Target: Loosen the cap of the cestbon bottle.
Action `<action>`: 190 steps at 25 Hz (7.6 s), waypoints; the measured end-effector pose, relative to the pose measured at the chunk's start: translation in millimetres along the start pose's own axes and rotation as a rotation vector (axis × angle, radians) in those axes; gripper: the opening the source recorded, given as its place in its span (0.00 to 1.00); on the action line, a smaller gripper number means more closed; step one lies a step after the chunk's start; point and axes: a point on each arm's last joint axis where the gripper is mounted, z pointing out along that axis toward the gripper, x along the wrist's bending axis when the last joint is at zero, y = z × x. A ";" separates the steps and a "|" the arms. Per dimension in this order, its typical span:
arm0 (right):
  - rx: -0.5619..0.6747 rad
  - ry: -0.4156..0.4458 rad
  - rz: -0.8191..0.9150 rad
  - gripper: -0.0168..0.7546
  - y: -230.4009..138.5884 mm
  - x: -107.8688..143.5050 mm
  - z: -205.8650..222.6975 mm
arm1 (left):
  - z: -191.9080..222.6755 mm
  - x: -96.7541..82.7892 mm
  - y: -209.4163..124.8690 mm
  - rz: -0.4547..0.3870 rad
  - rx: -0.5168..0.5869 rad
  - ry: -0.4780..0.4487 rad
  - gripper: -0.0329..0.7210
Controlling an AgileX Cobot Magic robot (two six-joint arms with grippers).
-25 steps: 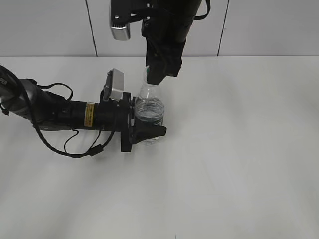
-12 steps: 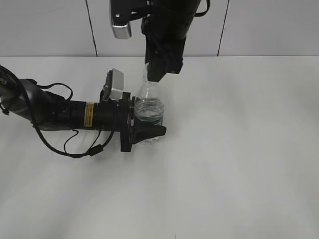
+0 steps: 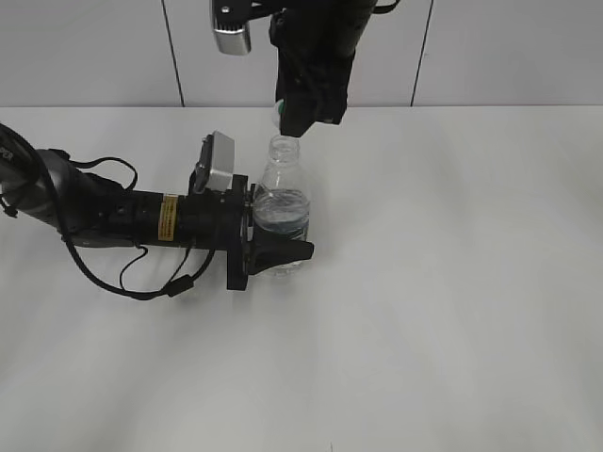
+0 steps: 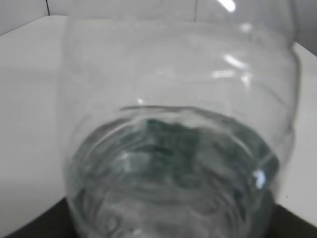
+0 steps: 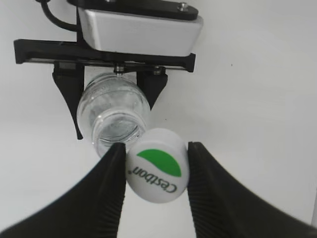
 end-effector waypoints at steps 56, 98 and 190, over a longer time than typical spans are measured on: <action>0.237 0.031 1.688 0.39 -206.4 73.5 98.2 | 0.0 -0.3 0.0 0.001 0.000 -0.003 0.58; 0.229 0.044 1.660 0.76 -195.6 32.1 63.4 | 0.3 2.1 0.9 -0.010 -0.010 0.024 0.58; 0.106 -0.373 1.482 0.77 -141.5 163.7 -183.4 | -193.2 0.7 194.5 -0.826 -0.014 0.593 0.64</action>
